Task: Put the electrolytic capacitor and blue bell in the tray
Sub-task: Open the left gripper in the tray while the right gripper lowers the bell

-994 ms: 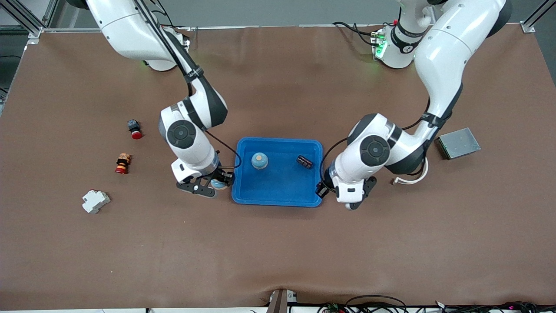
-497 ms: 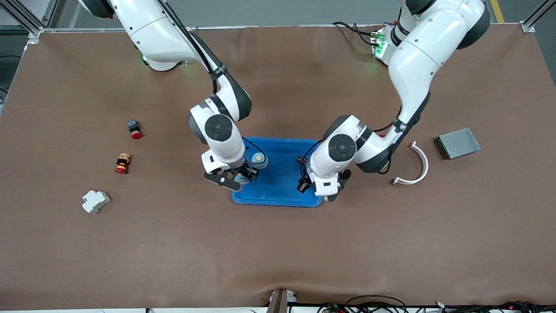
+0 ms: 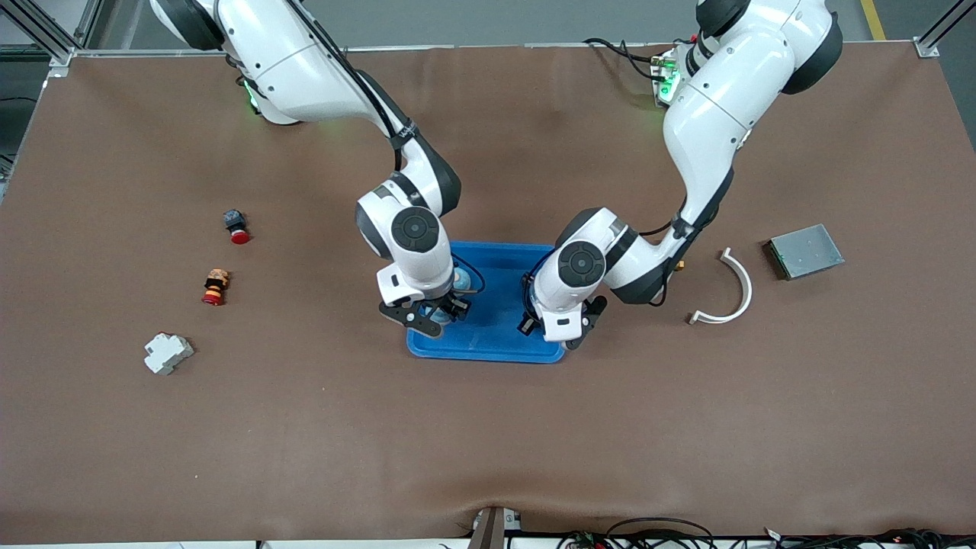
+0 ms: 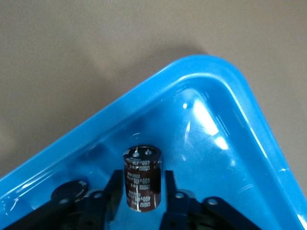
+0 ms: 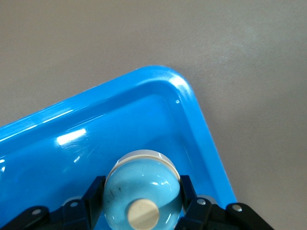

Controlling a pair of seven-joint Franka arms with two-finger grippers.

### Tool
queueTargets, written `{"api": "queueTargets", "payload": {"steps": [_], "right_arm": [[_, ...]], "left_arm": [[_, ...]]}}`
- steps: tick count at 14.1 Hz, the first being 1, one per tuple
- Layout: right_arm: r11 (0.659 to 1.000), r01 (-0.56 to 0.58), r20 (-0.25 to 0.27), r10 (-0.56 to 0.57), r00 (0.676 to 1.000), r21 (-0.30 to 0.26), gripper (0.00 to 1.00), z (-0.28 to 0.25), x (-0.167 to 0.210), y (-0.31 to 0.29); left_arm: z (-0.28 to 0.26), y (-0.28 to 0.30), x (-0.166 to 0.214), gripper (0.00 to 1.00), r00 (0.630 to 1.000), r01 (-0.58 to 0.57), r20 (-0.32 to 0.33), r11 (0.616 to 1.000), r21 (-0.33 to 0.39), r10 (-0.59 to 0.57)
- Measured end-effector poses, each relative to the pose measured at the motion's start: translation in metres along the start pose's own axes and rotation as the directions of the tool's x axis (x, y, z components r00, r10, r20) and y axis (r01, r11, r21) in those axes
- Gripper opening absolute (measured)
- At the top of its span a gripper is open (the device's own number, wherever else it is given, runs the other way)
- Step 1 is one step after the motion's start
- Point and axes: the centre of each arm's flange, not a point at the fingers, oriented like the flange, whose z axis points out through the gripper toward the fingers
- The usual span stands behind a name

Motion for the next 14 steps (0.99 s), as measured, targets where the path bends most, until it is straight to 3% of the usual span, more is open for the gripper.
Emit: {"api": "queueTargets", "payload": {"steps": [3,5,8,11,14], "right_arm": [[1.0,-0.001,-0.001,0.001,1.0,-0.013,0.67,0.016,-0.003,-0.004],[1.0,-0.01,-0.003,0.01,1.0,-0.014,0.67,0.023,-0.002,-0.008],[1.0,-0.014,-0.022,0.013,1.0,-0.018,0.67,0.034,-0.002,-0.016],[1.0,-0.013,-0.03,0.012,0.999,-0.02,0.67,0.036,-0.002,-0.02],[1.0,-0.015,-0.032,0.014,0.999,-0.021,0.68,0.037,-0.002,-0.02]], "left_arm": [[-0.022,0.011,0.005,0.78,1.0,-0.007,-0.018,0.999,-0.043,0.006],[-0.059,0.019,0.018,0.98,0.997,-0.028,-0.072,0.996,-0.088,0.021],[-0.14,0.019,0.066,1.0,0.977,-0.142,-0.174,0.985,-0.101,0.123],[-0.217,-0.006,0.121,1.0,0.932,-0.28,-0.236,0.96,0.008,0.274],[-0.286,-0.035,0.14,1.0,0.9,-0.332,-0.264,0.938,0.1,0.346]]}}
